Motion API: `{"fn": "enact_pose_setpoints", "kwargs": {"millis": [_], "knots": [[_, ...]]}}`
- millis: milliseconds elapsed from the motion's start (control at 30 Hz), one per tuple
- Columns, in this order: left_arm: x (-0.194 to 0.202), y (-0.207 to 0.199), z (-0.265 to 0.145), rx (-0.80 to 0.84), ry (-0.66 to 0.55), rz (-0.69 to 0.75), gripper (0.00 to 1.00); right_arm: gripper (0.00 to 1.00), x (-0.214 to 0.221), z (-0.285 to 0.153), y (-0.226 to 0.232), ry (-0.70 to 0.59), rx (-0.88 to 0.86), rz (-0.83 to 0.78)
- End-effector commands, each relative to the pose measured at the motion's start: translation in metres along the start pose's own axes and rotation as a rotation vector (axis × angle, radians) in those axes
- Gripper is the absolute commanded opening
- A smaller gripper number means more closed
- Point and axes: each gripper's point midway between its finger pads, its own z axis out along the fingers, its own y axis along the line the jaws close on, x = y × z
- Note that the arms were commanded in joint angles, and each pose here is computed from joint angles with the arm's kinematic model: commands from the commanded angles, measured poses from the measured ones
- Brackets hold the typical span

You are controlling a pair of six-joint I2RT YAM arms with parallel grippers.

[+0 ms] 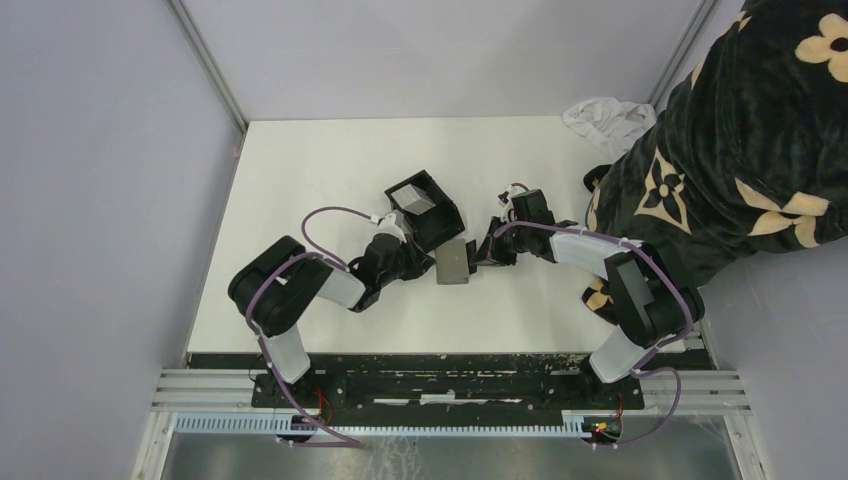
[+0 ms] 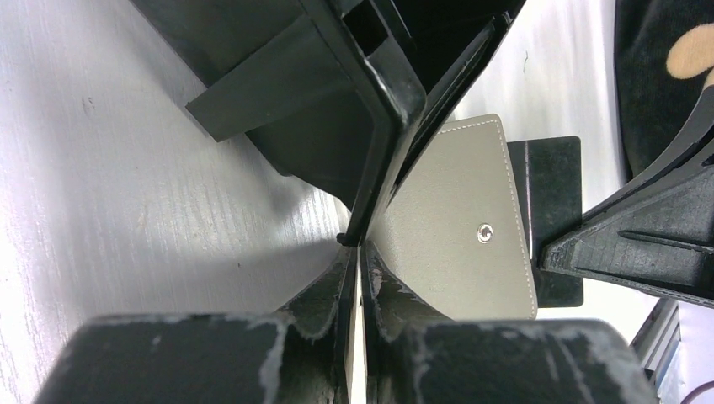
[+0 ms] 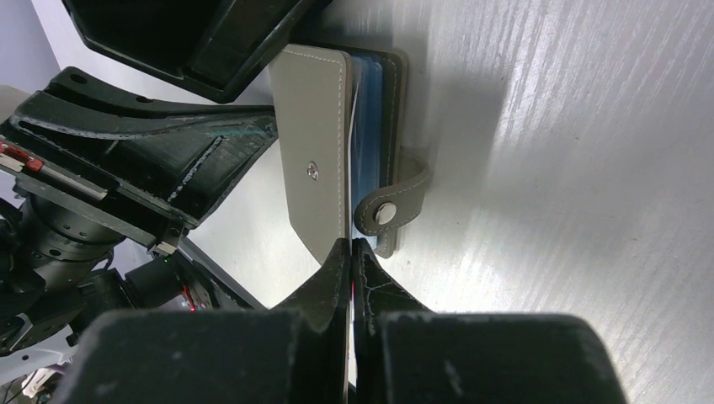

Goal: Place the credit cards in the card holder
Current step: Open the card holder at the center of the board.

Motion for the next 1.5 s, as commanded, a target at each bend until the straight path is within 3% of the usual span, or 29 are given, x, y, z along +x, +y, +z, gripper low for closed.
{"fn": "enact_pose_setpoints", "kwargs": {"millis": [0, 333, 967, 1467], "knots": [[0.027, 0.019, -0.005, -0.058, 0.077, 0.046, 0.12, 0.01, -0.01, -0.008, 0.028, -0.046, -0.095, -0.043], [0.037, 0.018, -0.011, -0.054, 0.099, 0.054, 0.11, 0.01, 0.004, -0.004, 0.05, -0.038, -0.097, -0.106], [0.065, -0.003, -0.027, 0.02, 0.155, 0.063, 0.11, 0.01, 0.021, 0.007, 0.058, -0.046, 0.058, -0.254], [0.09, -0.014, -0.023, 0.079, 0.203, 0.04, 0.11, 0.01, 0.059, 0.015, 0.07, -0.029, 0.314, -0.542]]}}
